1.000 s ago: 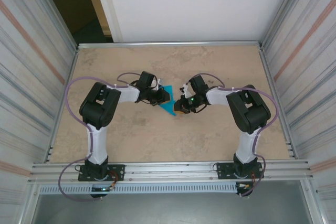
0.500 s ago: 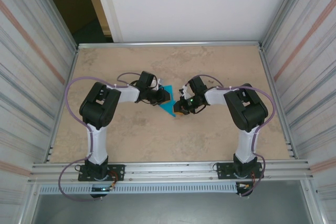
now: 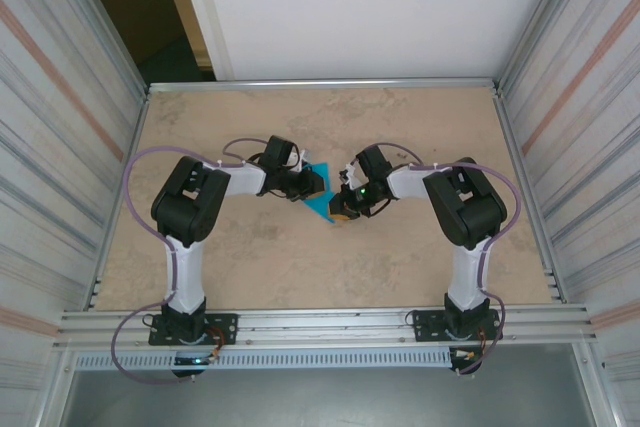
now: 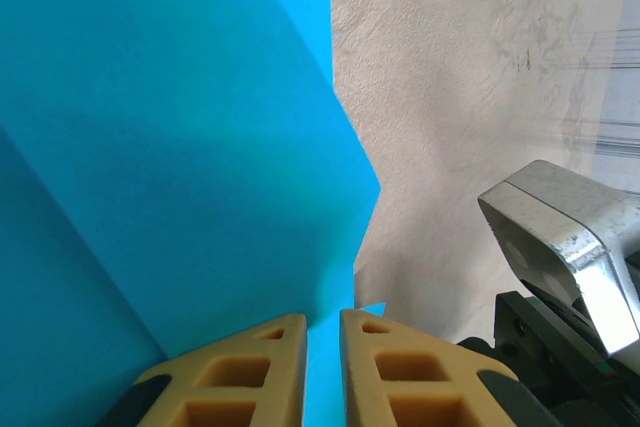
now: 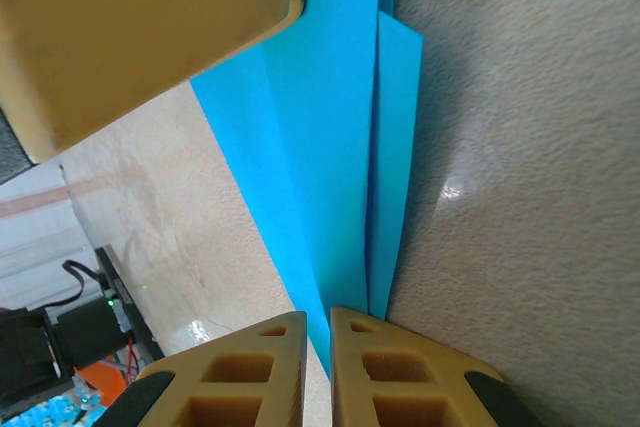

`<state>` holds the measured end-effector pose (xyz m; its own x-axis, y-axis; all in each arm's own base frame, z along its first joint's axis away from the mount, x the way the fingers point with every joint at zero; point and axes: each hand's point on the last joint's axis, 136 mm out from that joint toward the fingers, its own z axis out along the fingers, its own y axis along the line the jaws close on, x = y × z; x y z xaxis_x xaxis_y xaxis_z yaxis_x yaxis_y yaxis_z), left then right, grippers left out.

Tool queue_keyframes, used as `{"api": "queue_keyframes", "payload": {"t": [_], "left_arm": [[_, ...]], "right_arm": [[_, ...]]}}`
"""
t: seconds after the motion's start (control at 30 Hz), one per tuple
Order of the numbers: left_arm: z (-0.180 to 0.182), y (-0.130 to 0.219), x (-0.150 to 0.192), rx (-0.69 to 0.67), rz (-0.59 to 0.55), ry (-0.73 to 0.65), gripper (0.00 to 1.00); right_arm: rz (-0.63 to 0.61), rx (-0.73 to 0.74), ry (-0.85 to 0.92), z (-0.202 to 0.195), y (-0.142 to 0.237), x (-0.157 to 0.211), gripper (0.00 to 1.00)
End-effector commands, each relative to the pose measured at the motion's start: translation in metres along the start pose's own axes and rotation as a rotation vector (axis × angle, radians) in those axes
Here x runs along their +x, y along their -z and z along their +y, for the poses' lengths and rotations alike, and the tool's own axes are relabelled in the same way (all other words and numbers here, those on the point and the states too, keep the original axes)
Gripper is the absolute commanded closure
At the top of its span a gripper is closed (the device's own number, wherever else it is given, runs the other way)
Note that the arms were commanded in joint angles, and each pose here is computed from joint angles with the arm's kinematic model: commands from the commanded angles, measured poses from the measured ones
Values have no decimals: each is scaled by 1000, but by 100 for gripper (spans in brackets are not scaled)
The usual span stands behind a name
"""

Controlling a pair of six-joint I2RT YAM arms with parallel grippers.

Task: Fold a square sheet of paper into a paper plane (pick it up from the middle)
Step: Fourth fold the wing at the center of the table.

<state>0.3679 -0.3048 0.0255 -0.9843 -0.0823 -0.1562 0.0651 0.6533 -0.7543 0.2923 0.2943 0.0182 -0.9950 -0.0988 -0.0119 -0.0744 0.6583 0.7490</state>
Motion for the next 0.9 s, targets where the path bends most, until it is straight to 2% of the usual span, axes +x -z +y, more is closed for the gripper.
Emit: {"api": "queue_keyframes", "payload": {"t": [0.0, 0.2, 0.43, 0.87], "left_arm": [[42, -7, 23, -113, 60, 81, 83], [28, -2, 16, -90, 54, 59, 82], [-6, 14, -14, -38, -8, -16, 82], [2, 17, -36, -38, -24, -11, 83]], "right_arm": [[36, 48, -8, -9, -7, 8, 87], [56, 140, 7, -22, -5, 15, 87], [87, 235, 35, -41, 2, 23, 88], [91, 236, 54, -38, 4, 22, 88]]}}
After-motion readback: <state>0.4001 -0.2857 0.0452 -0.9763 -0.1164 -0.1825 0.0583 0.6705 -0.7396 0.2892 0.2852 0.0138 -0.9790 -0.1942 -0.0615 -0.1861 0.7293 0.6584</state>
